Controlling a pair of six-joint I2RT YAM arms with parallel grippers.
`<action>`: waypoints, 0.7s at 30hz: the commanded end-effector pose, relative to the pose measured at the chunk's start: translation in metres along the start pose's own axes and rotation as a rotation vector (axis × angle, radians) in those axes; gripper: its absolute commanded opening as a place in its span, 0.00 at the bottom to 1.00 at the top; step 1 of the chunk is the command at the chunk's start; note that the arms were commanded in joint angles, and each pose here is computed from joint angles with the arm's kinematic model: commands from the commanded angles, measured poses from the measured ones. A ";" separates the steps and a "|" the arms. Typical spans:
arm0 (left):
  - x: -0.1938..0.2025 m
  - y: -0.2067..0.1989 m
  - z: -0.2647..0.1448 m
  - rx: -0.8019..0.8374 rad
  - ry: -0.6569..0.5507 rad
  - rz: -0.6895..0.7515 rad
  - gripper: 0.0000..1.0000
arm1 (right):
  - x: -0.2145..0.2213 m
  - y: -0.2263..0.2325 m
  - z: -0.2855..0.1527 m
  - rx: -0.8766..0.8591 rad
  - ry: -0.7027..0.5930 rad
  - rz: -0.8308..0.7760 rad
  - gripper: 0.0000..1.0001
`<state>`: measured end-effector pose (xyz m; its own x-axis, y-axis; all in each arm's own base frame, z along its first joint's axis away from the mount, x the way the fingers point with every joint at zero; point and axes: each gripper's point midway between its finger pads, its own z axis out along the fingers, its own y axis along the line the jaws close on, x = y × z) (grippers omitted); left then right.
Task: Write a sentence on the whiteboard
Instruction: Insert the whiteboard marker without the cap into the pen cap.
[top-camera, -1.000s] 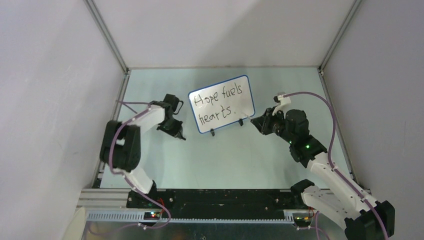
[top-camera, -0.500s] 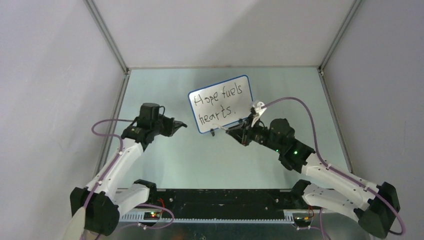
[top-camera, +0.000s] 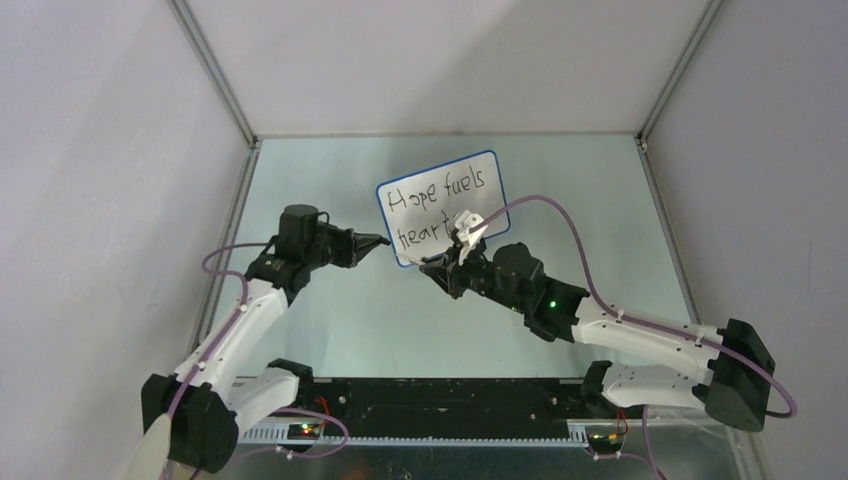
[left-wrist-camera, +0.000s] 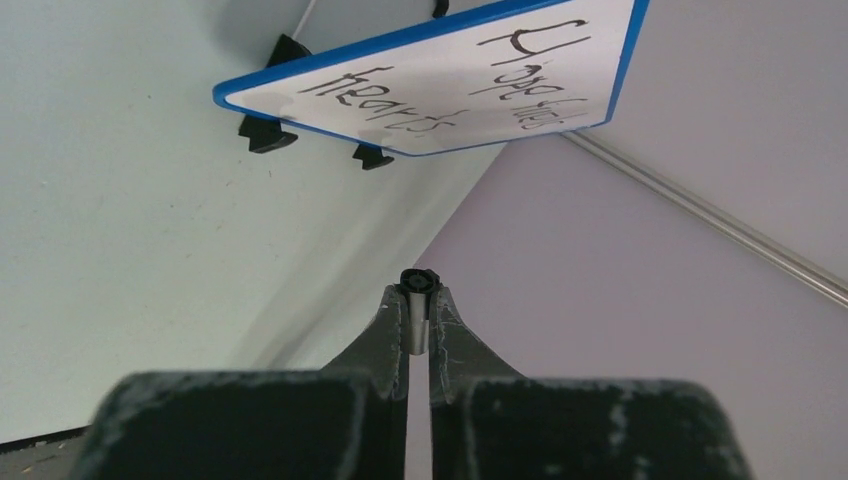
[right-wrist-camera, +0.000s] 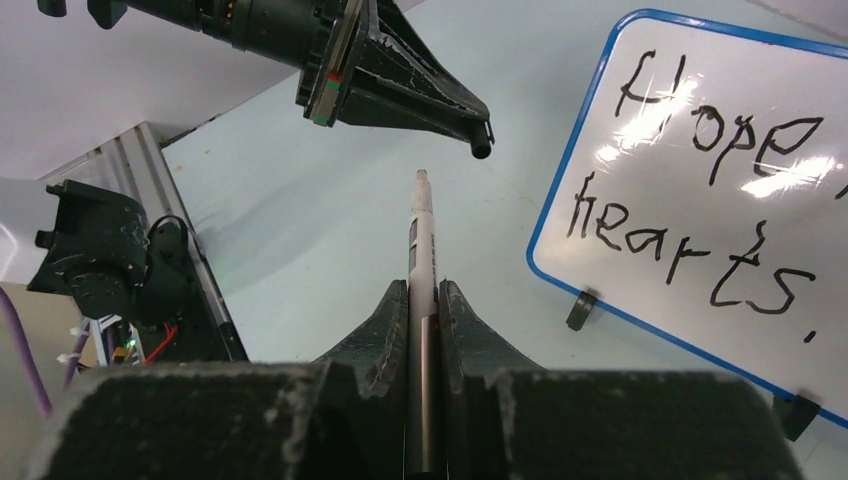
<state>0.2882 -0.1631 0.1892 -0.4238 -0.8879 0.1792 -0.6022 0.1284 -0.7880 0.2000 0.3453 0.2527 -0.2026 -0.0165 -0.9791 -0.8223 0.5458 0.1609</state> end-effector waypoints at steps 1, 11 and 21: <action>0.013 -0.013 -0.008 0.057 0.060 -0.017 0.00 | -0.037 -0.001 0.006 0.033 -0.103 -0.034 0.00; 0.019 -0.016 -0.011 0.068 0.089 -0.021 0.00 | -0.030 -0.006 0.015 0.058 -0.072 -0.046 0.00; 0.024 -0.015 -0.014 0.075 0.104 -0.022 0.00 | -0.027 -0.013 0.018 0.074 -0.057 -0.045 0.00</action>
<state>0.2817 -0.1742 0.2023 -0.4559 -0.8578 0.2374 -0.5879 0.0900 -0.8040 0.2168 0.3505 0.2466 -0.1751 -0.0535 -0.9831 -0.7971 0.5938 0.1097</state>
